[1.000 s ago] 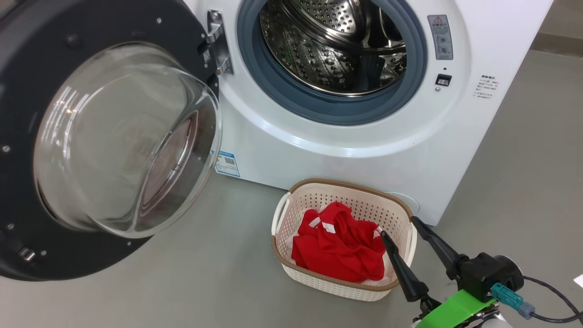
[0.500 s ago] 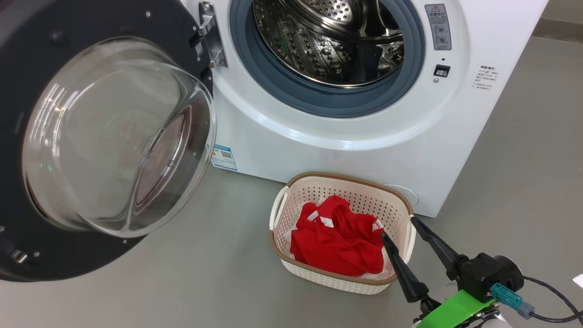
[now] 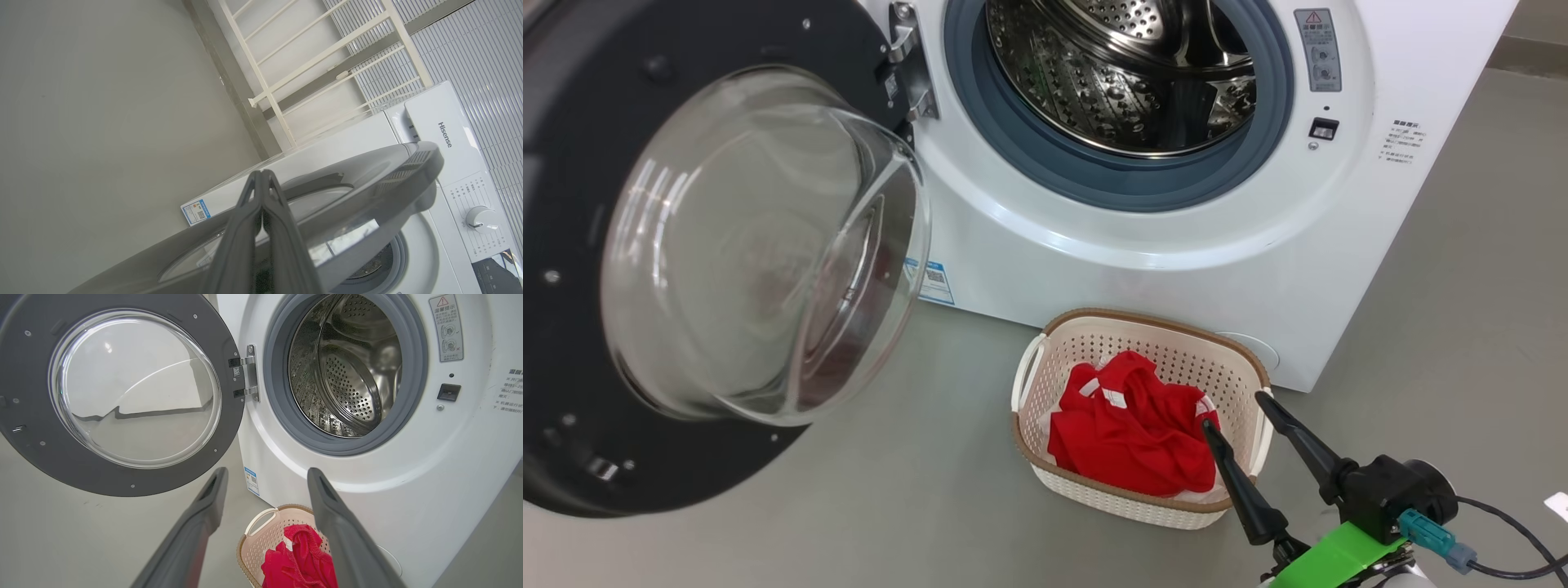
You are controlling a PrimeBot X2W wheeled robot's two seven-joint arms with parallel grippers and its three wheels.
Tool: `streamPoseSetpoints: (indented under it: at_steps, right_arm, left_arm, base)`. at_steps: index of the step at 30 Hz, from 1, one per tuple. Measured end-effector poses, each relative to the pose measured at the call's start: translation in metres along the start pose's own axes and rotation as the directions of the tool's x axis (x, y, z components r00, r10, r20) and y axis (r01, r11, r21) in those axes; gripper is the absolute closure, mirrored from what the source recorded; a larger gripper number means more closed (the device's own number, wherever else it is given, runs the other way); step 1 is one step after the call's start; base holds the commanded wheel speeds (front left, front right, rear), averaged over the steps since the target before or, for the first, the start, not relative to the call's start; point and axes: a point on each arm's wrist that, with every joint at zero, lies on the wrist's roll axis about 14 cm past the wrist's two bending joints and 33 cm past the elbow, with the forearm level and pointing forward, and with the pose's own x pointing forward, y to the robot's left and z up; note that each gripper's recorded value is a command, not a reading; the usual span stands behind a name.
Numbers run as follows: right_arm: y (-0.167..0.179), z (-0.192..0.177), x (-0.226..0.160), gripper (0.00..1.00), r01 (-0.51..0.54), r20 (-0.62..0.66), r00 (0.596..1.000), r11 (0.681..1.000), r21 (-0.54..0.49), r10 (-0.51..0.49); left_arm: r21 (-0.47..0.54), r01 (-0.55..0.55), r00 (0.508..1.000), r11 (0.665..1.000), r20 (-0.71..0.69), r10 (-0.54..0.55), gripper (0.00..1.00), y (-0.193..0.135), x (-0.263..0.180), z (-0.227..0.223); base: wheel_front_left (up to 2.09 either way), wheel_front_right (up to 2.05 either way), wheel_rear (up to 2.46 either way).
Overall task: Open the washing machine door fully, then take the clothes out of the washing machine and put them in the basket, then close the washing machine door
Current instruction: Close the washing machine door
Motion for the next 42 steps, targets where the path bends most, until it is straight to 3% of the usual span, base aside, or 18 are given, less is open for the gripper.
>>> streamPoseSetpoints:
  at_steps: [7,18,27,42]
  right_arm:
    - [0.005,0.000,0.000,0.00,-0.011,0.001,1.000,1.000,0.002,0.011]
    - [0.003,0.004,-0.004,0.00,0.003,0.010,1.000,1.000,0.003,-0.003]
    - [-0.002,0.001,-0.006,0.00,0.020,0.006,1.000,1.000,0.015,-0.020]
    - [-0.018,0.006,-0.008,0.00,0.068,0.026,0.997,0.997,0.022,-0.069]
  left_arm:
    - [-0.108,0.057,0.997,0.993,-0.050,-0.062,1.00,-0.001,-0.003,-0.030]
    - [-0.304,0.197,0.974,0.932,-0.052,-0.222,1.00,-0.034,-0.013,-0.047]
    - [-0.281,0.215,0.962,0.935,-0.102,-0.252,1.00,-0.044,-0.021,-0.065]
    - [-0.352,0.281,0.920,0.893,-0.167,-0.356,1.00,-0.078,-0.021,-0.096]
  base:
    - [0.00,0.00,0.00]
    - [0.00,0.00,0.00]
    - [0.00,0.00,0.00]
    - [0.00,0.00,0.00]
